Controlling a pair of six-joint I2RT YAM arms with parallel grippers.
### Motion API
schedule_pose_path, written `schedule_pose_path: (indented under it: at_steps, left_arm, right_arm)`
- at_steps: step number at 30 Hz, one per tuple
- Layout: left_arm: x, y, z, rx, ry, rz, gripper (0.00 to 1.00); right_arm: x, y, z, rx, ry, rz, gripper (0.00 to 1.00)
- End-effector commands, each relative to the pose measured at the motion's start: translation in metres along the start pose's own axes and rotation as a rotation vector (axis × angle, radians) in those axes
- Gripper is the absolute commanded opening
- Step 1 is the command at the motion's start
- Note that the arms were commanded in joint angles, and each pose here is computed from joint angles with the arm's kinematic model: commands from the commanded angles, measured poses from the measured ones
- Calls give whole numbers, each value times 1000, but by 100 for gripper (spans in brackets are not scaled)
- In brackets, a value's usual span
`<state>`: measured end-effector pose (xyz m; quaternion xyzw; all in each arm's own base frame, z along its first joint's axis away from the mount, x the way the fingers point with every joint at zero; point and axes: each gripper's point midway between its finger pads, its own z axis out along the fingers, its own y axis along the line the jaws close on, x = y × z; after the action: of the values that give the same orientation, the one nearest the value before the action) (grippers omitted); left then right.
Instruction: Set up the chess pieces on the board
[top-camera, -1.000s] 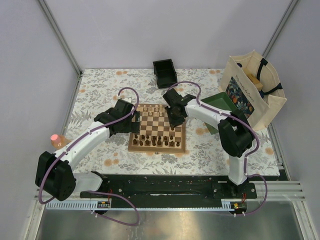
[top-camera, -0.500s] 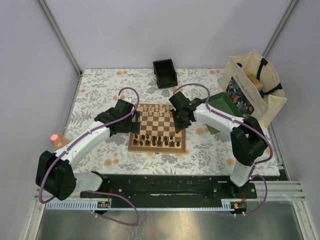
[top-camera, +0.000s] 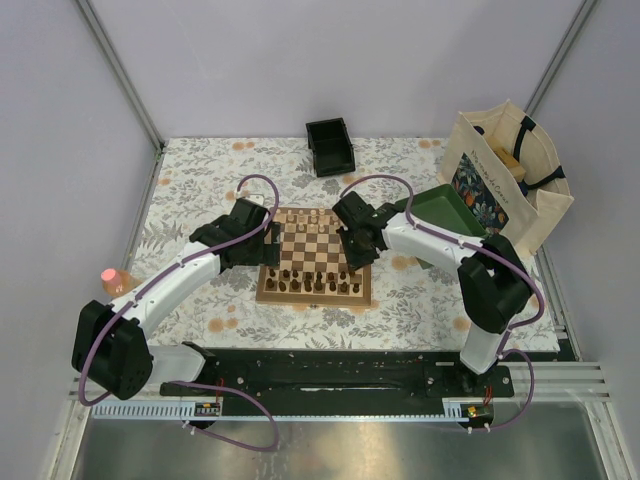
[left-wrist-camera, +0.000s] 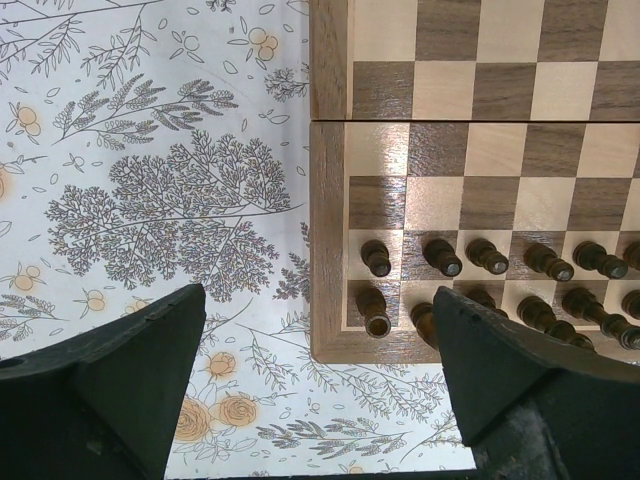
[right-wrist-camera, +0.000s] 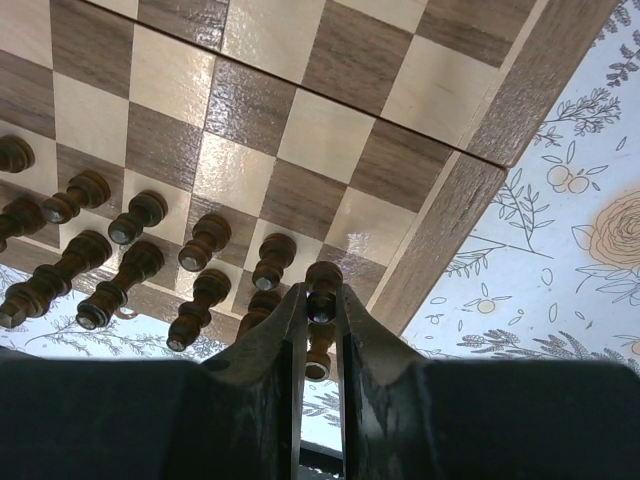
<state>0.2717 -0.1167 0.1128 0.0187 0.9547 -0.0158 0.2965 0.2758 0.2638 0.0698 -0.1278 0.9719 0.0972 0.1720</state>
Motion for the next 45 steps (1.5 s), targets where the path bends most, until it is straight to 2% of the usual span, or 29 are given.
schedule_pose_path:
  at_steps: [1,21,33,45]
  left_arm:
    - [-27,-9,-7,33,-77,-14,99]
    - [-29,-9,-8,33,-83,-17,99]
    - [-29,-9,-8,28,-85,-18,99]
    - [-40,-5,-15,19,-139,-49,99]
  right_arm:
    - [7,7,-10,-13,3,-7,19]
    - [9,-1,-3,39,0,-24,20]
    - [5,1,-4,28,-13,-32,32]
    - [-22,6,-25,33,-87,-50,36]
